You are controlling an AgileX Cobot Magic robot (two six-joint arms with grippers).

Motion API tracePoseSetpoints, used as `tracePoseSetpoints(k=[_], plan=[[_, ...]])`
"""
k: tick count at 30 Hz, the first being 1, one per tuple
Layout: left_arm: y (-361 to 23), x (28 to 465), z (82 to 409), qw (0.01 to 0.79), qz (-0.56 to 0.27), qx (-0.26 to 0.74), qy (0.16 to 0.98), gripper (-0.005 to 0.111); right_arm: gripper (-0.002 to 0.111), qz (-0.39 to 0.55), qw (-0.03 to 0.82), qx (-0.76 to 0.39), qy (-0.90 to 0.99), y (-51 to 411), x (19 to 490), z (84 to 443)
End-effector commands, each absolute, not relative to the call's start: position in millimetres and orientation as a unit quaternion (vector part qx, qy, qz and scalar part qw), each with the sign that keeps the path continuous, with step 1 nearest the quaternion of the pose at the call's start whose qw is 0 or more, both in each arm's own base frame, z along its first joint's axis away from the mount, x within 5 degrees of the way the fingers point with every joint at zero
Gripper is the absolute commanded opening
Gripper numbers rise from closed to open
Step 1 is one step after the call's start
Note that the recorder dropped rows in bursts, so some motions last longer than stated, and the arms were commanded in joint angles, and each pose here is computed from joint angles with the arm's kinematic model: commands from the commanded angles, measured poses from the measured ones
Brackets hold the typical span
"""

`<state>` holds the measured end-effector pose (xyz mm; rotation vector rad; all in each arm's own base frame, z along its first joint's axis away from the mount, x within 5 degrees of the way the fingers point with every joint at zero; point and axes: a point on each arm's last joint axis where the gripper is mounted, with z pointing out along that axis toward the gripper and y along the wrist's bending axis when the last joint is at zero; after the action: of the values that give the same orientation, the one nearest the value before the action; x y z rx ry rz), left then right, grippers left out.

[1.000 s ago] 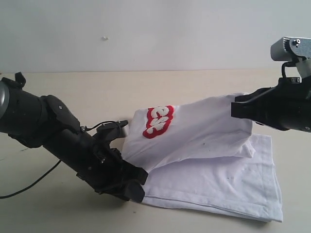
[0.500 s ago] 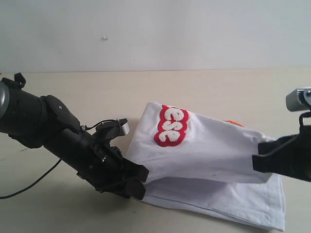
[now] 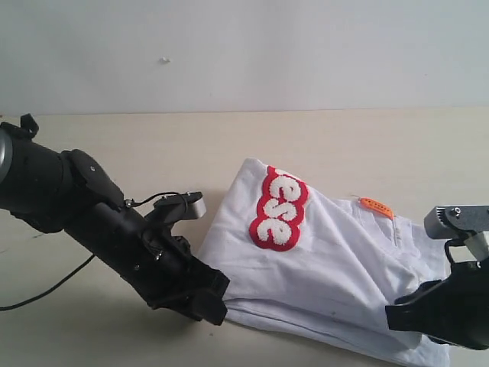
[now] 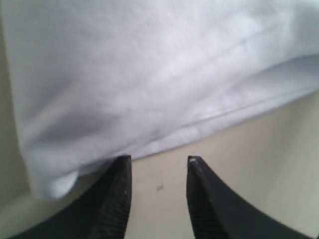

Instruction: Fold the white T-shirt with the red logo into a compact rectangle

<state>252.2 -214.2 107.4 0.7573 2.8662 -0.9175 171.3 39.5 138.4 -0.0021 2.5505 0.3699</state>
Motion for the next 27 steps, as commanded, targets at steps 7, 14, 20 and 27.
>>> tracePoseSetpoints(k=[7,14,20,27], plan=[[-213,242,166,0.082,-0.331,0.314,0.886,0.038,0.071,0.136,0.309,-0.005,0.941,39,172,150],[-213,262,155,0.159,-0.290,0.290,0.898,0.038,0.044,0.117,0.389,0.019,0.914,32,170,178],[-220,269,129,0.164,-0.306,0.279,0.895,0.038,0.009,0.109,0.446,0.025,0.888,30,181,206],[-225,272,105,0.152,-0.327,0.253,0.898,0.038,0.000,0.129,0.437,0.011,0.890,37,207,213]])
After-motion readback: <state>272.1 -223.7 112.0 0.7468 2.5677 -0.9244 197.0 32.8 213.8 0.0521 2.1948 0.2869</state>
